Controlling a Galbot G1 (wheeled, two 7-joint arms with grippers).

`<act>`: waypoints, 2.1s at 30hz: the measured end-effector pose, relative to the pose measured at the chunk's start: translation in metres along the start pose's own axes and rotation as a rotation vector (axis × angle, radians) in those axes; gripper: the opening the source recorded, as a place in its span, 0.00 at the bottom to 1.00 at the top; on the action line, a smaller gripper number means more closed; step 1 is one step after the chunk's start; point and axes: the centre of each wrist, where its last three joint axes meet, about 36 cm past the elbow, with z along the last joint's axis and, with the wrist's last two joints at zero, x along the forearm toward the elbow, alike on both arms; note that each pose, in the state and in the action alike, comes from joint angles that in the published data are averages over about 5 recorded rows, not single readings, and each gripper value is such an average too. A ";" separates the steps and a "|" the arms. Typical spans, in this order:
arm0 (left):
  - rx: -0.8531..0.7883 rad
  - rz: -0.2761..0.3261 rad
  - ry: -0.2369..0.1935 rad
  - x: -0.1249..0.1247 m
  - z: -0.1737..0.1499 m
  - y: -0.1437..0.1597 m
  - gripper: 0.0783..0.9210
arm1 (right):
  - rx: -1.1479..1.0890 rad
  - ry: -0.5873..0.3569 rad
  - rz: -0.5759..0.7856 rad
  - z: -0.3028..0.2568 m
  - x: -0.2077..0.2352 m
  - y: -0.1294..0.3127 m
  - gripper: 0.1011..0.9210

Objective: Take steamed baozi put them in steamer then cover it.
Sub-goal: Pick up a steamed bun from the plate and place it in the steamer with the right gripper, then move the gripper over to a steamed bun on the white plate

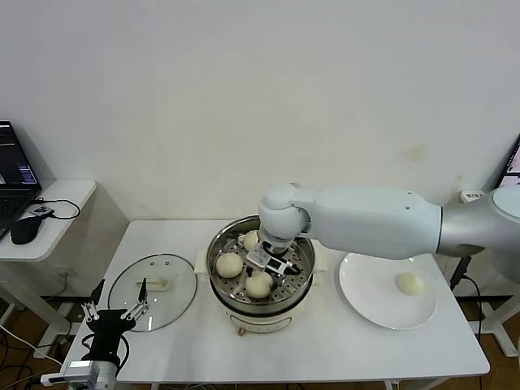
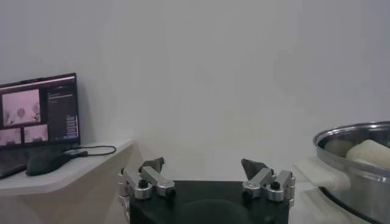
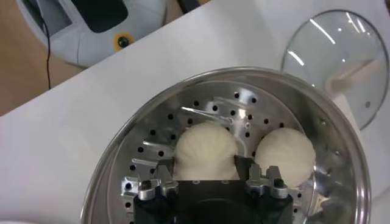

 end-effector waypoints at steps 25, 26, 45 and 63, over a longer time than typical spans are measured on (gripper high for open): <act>-0.028 0.025 -0.019 -0.009 -0.007 0.005 0.88 | -0.538 0.132 0.164 0.105 0.119 0.132 0.88; -0.030 0.028 -0.019 -0.009 -0.006 0.005 0.88 | -0.573 0.139 0.168 0.111 0.119 0.147 0.88; -0.062 0.050 -0.001 -0.005 -0.004 0.003 0.88 | -0.990 0.253 0.123 0.181 0.040 0.354 0.88; -0.073 0.033 0.006 -0.003 -0.003 0.009 0.88 | -1.084 0.319 0.101 0.215 -0.034 0.393 0.88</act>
